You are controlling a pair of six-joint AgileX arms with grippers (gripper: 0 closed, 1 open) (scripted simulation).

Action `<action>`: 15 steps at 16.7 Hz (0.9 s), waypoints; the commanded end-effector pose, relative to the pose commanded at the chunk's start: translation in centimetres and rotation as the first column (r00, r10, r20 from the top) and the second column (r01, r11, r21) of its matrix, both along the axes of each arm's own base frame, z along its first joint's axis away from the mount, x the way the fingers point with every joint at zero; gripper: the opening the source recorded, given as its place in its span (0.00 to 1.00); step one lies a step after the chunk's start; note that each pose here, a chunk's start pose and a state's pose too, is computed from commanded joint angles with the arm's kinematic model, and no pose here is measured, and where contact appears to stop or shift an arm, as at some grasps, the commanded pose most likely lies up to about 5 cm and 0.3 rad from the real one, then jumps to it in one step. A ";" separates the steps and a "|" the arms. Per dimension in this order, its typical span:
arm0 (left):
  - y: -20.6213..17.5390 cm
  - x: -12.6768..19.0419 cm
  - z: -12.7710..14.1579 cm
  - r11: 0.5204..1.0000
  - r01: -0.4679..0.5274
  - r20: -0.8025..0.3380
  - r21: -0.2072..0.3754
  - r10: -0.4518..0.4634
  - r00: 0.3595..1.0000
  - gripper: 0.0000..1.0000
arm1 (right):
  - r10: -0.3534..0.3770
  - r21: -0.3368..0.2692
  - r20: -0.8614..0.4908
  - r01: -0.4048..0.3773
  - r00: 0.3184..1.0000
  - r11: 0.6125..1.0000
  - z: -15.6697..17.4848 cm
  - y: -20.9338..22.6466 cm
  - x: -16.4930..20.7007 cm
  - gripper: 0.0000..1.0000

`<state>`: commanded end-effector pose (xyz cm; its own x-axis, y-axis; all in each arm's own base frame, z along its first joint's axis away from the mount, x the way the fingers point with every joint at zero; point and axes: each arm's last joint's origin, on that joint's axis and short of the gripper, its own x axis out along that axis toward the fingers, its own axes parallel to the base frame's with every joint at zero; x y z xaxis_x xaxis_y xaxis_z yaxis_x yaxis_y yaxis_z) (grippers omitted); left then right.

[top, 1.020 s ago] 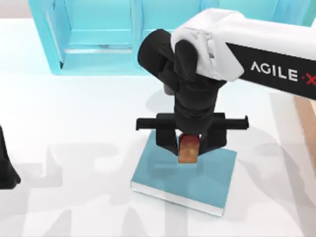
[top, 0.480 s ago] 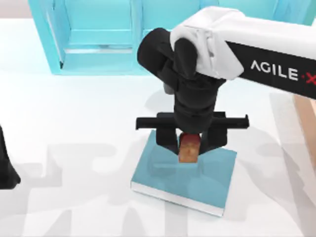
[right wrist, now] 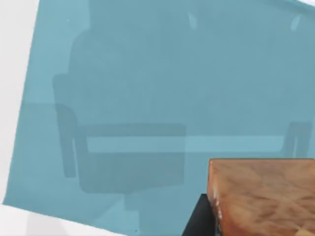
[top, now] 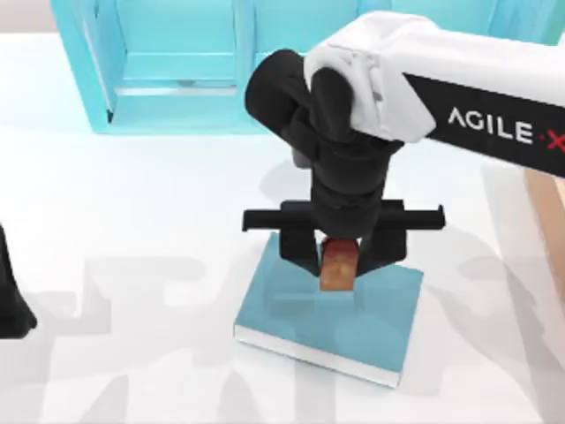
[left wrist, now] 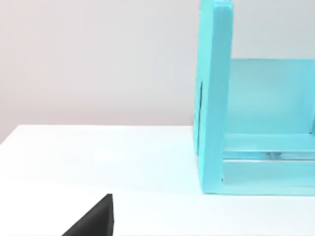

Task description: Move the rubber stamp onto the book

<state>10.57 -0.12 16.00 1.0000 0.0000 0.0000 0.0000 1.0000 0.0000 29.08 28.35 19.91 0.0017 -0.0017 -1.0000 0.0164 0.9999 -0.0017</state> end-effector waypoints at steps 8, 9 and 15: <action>0.0 0.0 0.0 1.000 0.000 0.000 0.000 0.000 1.000 1.00 | 0.000 0.000 0.000 0.000 1.000 1.000 0.0 0.0 0.0 1.00; 0.0 0.0 0.0 1.000 0.000 0.000 0.000 0.000 1.000 1.00 | 0.000 0.000 0.000 0.000 1.000 1.000 0.0 0.0 0.0 1.00; 0.0 0.0 0.0 1.000 0.000 0.000 0.000 0.000 1.000 1.00 | 0.000 0.000 0.000 0.000 1.000 1.000 0.0 0.0 0.0 1.00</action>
<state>10.57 -0.12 16.00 1.0000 0.0000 0.0000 0.0000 1.0000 0.0000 29.08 28.35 19.91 0.0017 -0.0017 -1.0000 0.0164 0.9999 -0.0017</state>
